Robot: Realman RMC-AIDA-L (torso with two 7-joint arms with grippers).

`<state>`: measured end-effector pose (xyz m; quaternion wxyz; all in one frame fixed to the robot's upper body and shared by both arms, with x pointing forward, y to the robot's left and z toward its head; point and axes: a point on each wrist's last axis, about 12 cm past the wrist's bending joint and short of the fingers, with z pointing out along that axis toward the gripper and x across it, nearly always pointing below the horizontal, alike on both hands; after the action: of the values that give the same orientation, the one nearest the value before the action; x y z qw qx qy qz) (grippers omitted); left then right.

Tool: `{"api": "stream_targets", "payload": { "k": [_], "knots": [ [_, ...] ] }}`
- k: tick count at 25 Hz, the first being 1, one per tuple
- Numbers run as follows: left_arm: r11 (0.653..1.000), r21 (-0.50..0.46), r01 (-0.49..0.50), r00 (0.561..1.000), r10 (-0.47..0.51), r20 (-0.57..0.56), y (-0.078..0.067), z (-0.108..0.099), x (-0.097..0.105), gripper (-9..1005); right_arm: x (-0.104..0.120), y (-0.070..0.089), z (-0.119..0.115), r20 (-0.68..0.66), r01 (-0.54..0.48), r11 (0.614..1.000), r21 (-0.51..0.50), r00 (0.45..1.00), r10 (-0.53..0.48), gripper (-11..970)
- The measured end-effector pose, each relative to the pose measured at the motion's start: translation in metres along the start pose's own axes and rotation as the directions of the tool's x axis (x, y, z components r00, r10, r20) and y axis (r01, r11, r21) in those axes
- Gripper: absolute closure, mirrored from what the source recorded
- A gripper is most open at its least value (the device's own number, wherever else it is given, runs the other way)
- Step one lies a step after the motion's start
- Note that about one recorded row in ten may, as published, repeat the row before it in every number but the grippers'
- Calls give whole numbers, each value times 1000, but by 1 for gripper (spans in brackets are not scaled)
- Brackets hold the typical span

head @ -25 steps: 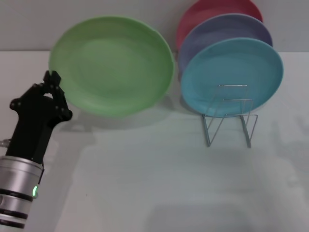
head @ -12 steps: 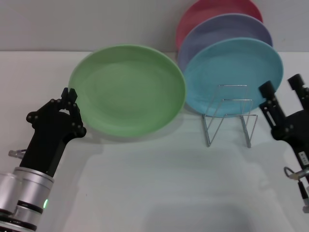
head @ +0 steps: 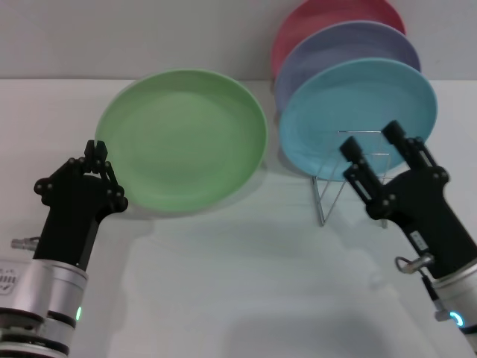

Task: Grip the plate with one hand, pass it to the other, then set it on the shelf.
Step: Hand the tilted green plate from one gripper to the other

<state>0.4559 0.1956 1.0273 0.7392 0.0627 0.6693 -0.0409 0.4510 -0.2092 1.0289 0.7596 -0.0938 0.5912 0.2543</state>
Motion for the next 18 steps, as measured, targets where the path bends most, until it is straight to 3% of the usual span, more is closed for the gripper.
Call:
{"api": "stream_targets", "payload": {
  "k": [18],
  "knots": [
    [994, -99, -41, 999, 37, -35, -20, -23, -9, 968, 16, 10, 32, -148, 17, 989, -149, 988, -39, 255]
  ]
}}
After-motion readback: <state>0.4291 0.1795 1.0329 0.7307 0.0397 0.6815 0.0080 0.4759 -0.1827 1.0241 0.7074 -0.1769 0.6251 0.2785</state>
